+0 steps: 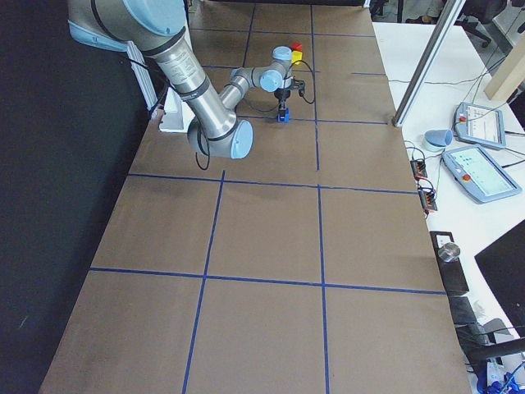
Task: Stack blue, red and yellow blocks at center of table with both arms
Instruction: 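Carry the blue cube with the right gripper to the table's center and set it down, then open the right gripper and withdraw the right arm from the blue cube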
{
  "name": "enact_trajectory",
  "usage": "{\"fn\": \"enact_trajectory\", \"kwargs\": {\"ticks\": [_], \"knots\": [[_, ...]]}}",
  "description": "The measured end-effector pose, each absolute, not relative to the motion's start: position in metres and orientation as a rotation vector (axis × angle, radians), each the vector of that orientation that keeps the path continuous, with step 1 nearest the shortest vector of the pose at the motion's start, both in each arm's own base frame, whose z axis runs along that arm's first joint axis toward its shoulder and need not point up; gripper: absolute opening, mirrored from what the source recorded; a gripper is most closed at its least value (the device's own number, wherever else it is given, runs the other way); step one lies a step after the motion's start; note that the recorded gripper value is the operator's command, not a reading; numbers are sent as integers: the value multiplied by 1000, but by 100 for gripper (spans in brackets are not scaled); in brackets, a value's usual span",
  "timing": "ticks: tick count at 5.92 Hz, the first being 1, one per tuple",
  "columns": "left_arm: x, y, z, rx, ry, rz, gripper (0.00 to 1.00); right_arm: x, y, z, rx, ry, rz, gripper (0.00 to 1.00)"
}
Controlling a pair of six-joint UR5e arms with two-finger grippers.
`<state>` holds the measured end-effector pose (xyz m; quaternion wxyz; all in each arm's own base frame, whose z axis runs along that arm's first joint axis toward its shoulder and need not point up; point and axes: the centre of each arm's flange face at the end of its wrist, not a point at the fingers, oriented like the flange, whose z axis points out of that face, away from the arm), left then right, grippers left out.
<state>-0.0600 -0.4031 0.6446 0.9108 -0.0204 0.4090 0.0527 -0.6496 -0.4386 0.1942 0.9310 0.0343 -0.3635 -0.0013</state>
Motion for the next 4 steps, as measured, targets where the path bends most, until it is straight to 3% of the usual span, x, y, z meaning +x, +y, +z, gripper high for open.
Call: {"fn": "enact_trajectory", "kwargs": {"ticks": [2, 4], "knots": [[-59, -404, 641, -31, 842, 116, 100, -594, -487, 173, 94, -798, 49, 100], [-58, -424, 622, 26, 837, 145, 100, -450, -594, 232, 101, -812, 5, 100]]}}
